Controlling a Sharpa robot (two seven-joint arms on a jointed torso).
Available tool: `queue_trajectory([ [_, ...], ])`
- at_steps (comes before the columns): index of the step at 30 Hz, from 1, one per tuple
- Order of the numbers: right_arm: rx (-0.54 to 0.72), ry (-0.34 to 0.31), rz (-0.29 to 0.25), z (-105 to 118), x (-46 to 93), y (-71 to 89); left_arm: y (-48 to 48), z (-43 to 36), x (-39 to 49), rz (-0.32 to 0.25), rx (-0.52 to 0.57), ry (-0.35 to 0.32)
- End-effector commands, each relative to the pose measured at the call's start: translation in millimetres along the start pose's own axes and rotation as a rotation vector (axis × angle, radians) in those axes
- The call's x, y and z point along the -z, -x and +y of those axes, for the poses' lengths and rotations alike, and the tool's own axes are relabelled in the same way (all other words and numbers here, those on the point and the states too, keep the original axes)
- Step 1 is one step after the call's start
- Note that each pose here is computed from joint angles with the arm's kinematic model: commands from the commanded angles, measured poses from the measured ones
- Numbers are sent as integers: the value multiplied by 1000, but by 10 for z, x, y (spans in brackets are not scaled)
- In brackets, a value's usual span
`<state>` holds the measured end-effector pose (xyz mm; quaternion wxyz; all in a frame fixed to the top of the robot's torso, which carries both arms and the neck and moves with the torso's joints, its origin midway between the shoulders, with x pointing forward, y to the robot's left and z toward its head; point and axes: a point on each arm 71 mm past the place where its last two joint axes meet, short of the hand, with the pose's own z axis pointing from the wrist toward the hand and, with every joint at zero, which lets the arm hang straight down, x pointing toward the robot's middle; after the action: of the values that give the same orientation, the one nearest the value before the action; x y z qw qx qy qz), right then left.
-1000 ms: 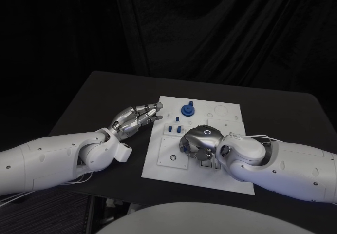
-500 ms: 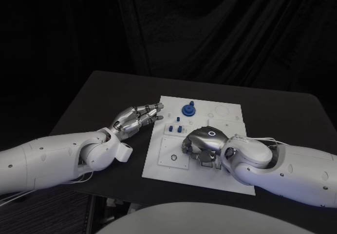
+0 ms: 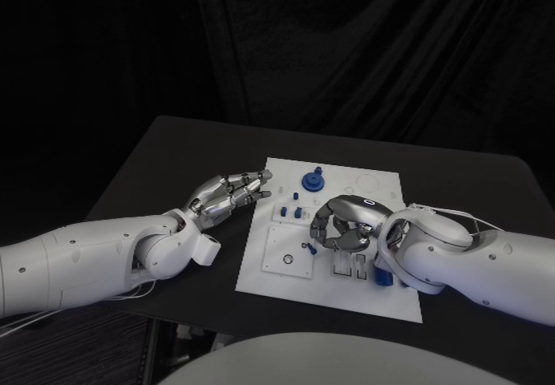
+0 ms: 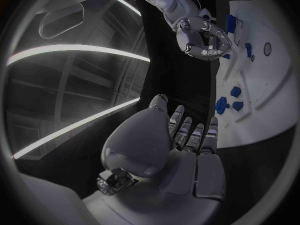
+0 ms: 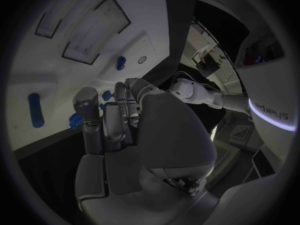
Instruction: Assemble the parts on the task board
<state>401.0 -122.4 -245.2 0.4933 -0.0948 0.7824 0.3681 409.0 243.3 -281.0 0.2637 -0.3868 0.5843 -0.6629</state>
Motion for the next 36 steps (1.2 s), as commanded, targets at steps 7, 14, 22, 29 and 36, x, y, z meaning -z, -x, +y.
queue_trajectory([
  [7,-279,-93,101,-114,-51,127,-35,10,-20,17,18,-3],
  [14,-162,-60,77,-93,-45,173,-41,16,-25,20,20,-1],
  [22,186,33,-114,74,116,223,-36,24,-16,20,22,1],
  [29,325,38,-189,142,238,112,-35,32,-10,21,24,3],
  [36,375,0,-215,105,309,-100,-30,41,0,20,25,8],
])
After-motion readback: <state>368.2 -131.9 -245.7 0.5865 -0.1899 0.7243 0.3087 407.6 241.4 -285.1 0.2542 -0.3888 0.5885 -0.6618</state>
